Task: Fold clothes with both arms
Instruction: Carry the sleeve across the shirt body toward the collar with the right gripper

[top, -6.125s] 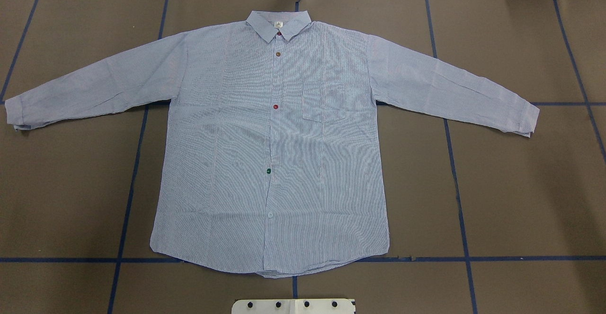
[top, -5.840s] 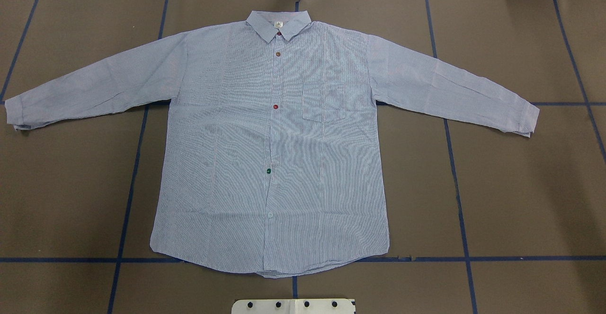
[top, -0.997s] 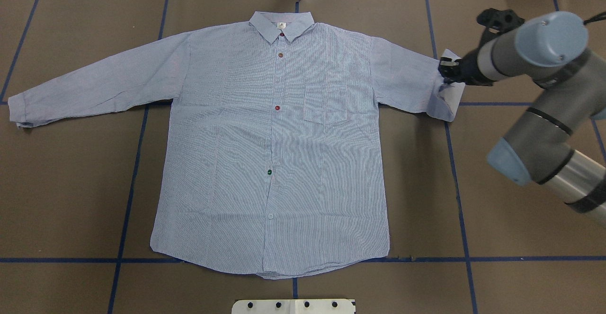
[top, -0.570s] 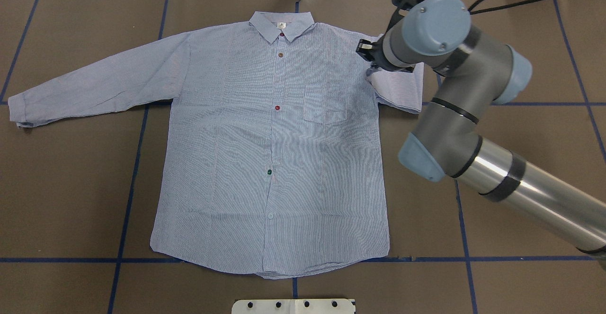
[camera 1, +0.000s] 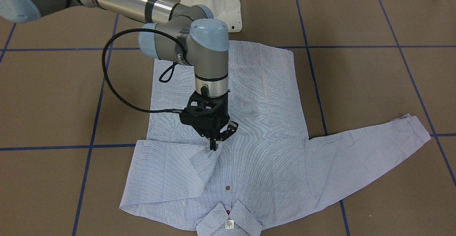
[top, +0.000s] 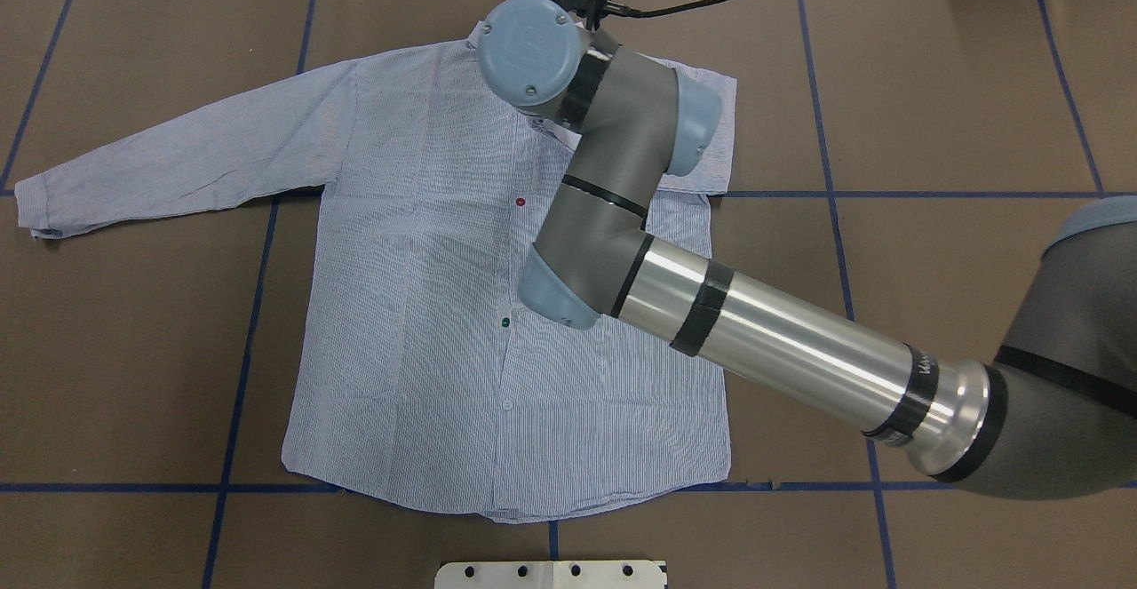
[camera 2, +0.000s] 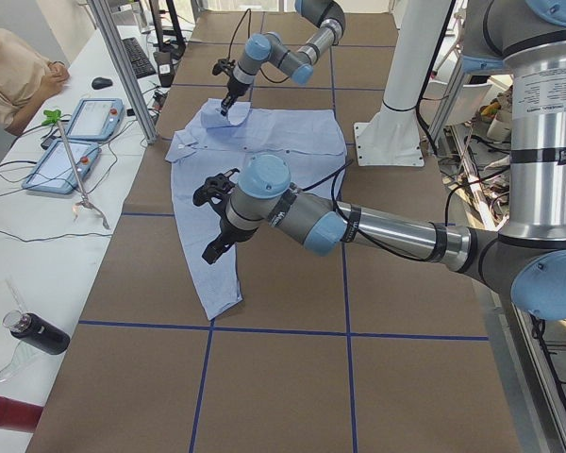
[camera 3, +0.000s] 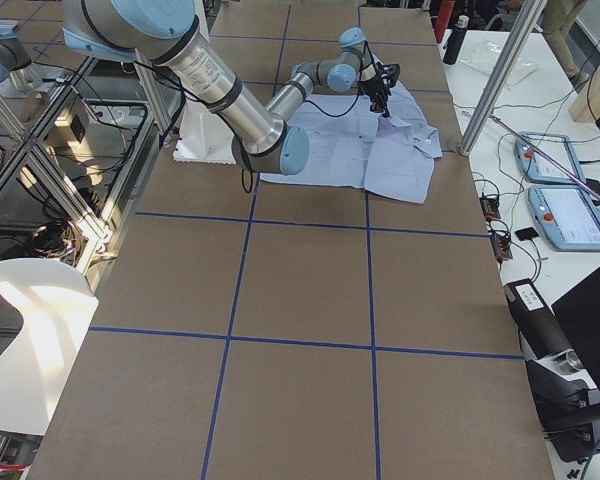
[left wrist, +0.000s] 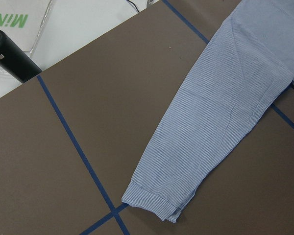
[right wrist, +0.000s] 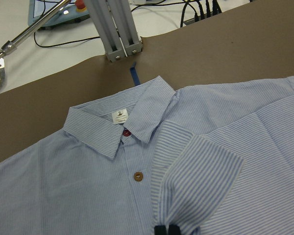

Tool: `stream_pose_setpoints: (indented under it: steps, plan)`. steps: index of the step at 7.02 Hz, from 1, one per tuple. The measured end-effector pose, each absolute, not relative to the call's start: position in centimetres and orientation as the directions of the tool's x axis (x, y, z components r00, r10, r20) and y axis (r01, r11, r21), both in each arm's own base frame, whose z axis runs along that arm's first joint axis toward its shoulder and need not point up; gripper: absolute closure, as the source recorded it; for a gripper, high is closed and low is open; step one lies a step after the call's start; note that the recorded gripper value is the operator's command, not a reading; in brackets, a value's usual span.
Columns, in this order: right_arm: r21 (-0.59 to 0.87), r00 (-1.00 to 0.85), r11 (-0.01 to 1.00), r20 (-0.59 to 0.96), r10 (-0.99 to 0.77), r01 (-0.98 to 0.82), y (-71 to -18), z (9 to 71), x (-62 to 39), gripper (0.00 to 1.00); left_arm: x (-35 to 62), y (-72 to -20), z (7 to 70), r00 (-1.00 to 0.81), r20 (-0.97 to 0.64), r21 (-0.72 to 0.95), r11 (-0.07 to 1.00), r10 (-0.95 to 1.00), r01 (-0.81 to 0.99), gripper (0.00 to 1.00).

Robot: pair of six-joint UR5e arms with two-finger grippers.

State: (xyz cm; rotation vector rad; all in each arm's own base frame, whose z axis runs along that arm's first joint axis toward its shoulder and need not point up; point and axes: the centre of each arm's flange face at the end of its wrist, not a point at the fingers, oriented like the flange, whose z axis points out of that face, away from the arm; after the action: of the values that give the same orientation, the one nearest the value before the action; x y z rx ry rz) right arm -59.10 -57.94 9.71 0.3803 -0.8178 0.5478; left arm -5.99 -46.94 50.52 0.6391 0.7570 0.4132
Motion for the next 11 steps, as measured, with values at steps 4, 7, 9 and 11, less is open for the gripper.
stream_pose_setpoints:
  steps: [4,7,9,11]
  plan:
    - [0.142,0.58,0.802,0.763,0.284,-0.58,-55.9,0.9,-66.2,0.01,-6.0,-46.9,50.7,0.663,-0.503,0.662,0.74,0.555,-0.118,0.0]
    - [0.105,0.554,0.798,0.773,0.309,-0.593,-54.2,-2.0,-67.9,0.0,-6.1,-46.9,50.9,0.663,-0.504,0.66,0.742,0.553,-0.118,0.0]
    - [0.094,0.579,0.806,0.744,0.333,-0.584,-54.2,-3.0,-66.9,0.0,-6.0,-47.4,50.1,0.664,-0.496,0.67,0.733,0.56,-0.117,0.0]
    - [0.029,0.624,0.834,0.678,0.389,-0.551,-56.2,0.5,-61.4,0.0,-5.9,-49.4,48.2,0.663,-0.465,0.708,0.696,0.586,-0.118,0.0]
